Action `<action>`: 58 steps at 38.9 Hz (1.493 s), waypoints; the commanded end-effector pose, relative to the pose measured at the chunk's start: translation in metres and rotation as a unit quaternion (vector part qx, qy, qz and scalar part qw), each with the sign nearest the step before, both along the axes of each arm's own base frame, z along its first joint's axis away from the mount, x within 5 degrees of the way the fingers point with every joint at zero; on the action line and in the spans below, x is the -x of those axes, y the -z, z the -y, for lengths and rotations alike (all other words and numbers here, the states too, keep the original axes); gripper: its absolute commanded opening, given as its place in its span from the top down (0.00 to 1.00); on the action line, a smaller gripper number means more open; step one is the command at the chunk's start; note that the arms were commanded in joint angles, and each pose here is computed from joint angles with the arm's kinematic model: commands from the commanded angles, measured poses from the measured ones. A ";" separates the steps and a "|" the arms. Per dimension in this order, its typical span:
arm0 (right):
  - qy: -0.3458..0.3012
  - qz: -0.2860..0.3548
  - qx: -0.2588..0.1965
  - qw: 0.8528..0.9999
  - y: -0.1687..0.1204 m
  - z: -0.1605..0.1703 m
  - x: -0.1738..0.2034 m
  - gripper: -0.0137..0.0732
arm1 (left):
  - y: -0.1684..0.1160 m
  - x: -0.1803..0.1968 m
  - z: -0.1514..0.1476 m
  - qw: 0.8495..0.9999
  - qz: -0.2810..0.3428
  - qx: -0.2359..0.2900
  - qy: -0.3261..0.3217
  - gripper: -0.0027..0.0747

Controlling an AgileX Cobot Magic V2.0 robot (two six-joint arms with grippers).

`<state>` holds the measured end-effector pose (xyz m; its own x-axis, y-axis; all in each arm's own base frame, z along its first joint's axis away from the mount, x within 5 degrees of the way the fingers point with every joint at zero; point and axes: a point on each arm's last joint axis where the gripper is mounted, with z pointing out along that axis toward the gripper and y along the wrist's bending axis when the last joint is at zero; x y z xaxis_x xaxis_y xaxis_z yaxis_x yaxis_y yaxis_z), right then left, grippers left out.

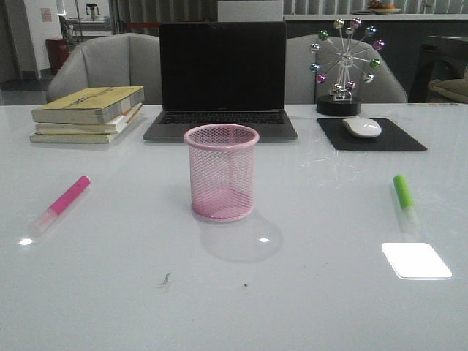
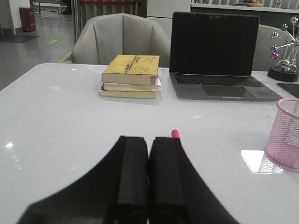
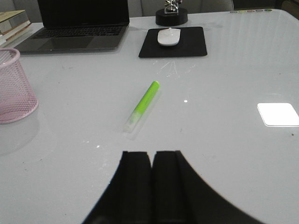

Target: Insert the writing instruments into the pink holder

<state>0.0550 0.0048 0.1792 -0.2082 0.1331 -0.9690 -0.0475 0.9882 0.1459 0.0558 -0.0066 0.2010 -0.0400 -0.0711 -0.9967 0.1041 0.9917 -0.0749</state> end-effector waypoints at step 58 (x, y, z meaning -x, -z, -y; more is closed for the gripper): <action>0.018 0.352 -0.029 0.936 -0.072 0.004 0.011 0.78 | -0.074 0.021 -0.009 0.952 0.300 0.044 -0.032 0.84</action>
<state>0.0520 0.0018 0.2271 0.3150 0.1791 -0.9320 -0.0990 0.9829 0.1554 0.0486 -0.0003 0.2433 0.3745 -0.1135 -0.9202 0.0788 0.9928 -0.0904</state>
